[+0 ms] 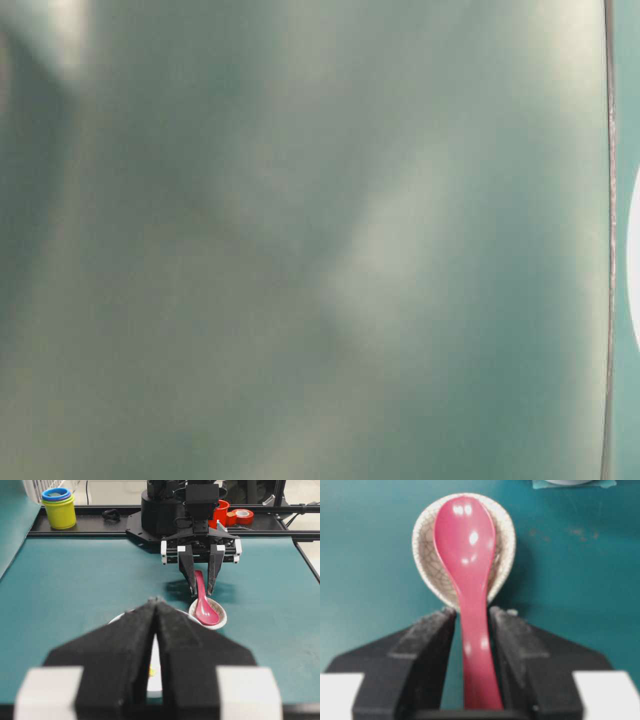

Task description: Scoop the yellow hexagonal prism block from the bowl with a spoon using the right arm.

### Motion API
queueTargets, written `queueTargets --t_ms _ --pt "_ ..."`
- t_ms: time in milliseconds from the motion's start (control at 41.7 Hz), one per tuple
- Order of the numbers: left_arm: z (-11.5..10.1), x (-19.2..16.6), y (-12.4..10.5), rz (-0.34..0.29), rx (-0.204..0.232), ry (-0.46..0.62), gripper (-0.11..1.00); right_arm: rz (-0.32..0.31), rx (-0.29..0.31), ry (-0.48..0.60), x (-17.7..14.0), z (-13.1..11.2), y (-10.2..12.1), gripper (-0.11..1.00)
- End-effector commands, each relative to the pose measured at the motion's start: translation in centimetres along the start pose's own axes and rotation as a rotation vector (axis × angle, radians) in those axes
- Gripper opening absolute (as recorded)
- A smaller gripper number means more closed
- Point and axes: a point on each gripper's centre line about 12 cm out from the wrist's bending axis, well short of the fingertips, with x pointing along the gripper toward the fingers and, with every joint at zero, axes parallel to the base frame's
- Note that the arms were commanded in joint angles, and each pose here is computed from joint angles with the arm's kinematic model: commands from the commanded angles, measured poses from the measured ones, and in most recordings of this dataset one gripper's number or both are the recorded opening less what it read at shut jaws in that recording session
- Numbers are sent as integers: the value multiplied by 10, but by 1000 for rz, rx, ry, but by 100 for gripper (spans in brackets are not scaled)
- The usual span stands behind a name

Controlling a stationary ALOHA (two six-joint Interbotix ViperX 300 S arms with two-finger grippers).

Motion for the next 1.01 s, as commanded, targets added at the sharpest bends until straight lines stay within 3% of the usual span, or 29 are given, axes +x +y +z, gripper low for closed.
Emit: queueTargets --t_ms 0,984 --pt "2 2 0 1 3 -3 0 6 2 -26 -1 4 0 41" --pt "2 2 1 3 3 -3 0 7 -1 -35 -2 6 0 41"
